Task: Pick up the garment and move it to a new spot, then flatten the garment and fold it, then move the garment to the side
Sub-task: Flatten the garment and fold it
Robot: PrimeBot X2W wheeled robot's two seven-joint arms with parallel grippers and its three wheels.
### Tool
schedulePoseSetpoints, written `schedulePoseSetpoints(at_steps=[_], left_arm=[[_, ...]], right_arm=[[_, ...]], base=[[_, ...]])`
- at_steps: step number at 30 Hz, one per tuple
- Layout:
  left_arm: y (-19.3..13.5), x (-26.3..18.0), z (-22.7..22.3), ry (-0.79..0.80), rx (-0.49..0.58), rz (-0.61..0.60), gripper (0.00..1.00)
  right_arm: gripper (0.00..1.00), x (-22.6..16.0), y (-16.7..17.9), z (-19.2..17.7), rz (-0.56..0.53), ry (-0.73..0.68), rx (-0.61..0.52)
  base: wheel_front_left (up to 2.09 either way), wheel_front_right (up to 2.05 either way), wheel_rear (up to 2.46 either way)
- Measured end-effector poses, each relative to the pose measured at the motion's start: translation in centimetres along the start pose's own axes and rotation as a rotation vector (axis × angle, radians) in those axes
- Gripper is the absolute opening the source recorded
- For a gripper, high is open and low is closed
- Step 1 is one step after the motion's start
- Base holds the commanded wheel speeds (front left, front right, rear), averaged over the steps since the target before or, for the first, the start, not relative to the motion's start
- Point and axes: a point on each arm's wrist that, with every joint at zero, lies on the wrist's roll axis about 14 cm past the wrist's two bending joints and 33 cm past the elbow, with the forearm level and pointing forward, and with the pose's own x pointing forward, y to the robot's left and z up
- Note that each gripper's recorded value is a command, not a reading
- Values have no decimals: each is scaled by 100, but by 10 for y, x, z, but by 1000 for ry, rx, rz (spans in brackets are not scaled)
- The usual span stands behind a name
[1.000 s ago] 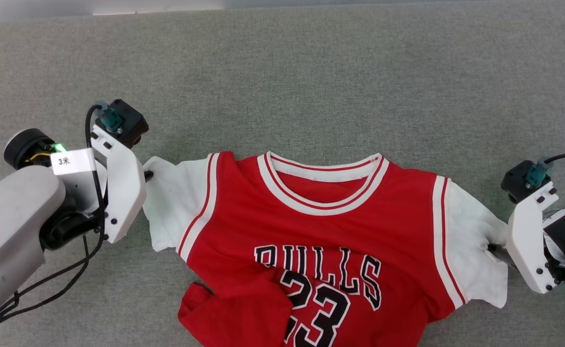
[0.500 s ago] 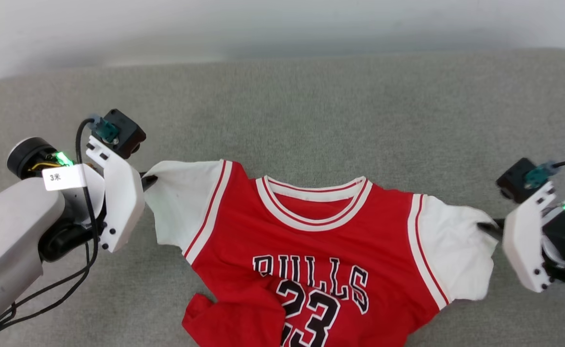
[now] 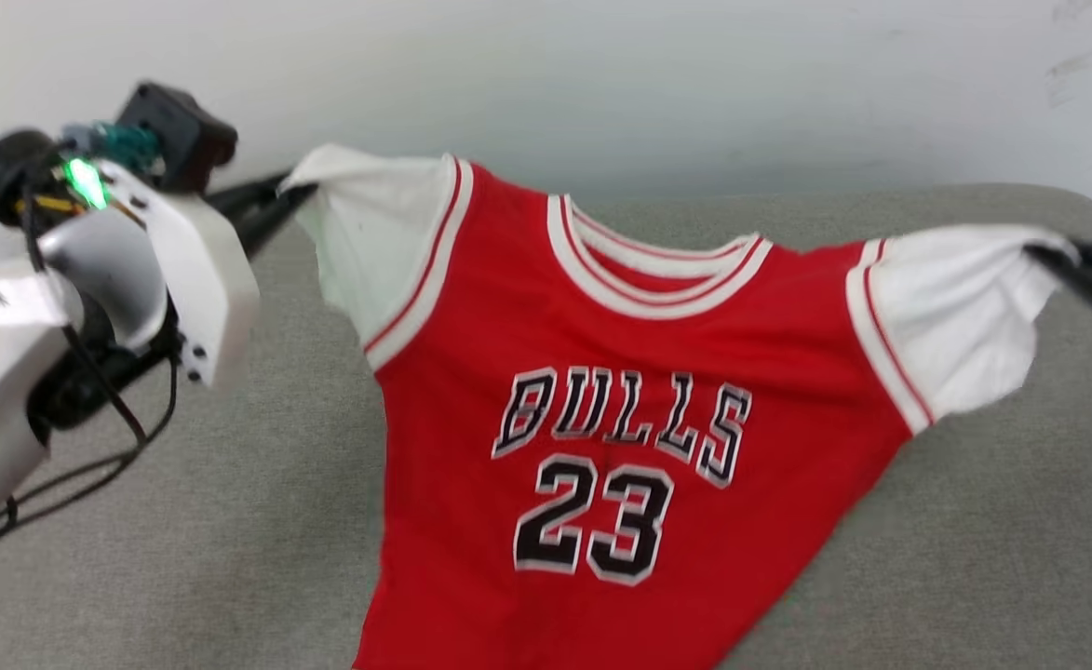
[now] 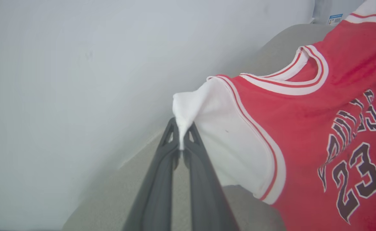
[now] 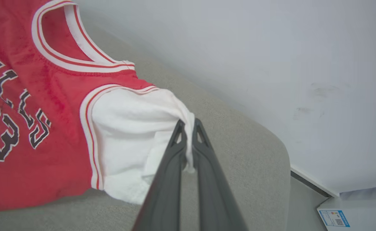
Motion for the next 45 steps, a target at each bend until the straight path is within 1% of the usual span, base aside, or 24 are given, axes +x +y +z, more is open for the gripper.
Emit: schedulePoseSetpoints(at_steps=[6, 10, 14, 18, 20, 27, 30, 33, 35, 36, 40, 42, 45], left_arm=[[25, 16, 59, -166, 40, 51, 0], [42, 37, 84, -219, 47, 72, 0], [70, 58, 115, -297, 58, 128, 0], [99, 79, 136, -356, 82, 186, 0], [116, 86, 150, -410, 88, 222, 0], [155, 120, 157, -481, 86, 295, 0], [161, 137, 149, -489, 70, 299, 0], [163, 155, 132, -481, 48, 296, 0], [164, 166, 115, -459, 32, 296, 0], [164, 171, 108, -452, 27, 294, 0], [147, 192, 69, -404, -13, 247, 0], [138, 196, 50, -371, -23, 226, 0], [120, 199, 22, -320, -21, 189, 0]], right_arm=[[0, 6, -38, 65, -105, -151, -39], [0, 26, -58, 108, -161, -237, -53], [0, 50, -78, 150, -226, -319, -77], [0, 74, -97, 181, -280, -380, -92], [0, 85, -106, 195, -310, -405, -110], [0, 122, -131, 223, -379, -461, -146], [0, 140, -135, 224, -383, -469, -144], [0, 167, -131, 209, -361, -442, -143], [0, 184, -125, 198, -344, -425, -167], [0, 191, -122, 193, -331, -424, -155], [0, 216, -113, 163, -294, -370, -147], [0, 222, -110, 146, -283, -338, -147], [0, 228, -98, 127, -247, -321, -112]], base=[[0, 0, 0], [0, 0, 0], [0, 0, 0], [0, 0, 0], [0, 0, 0], [0, 0, 0], [0, 0, 0], [0, 0, 0], [0, 0, 0], [0, 0, 0], [0, 0, 0], [0, 0, 0], [0, 0, 0]])
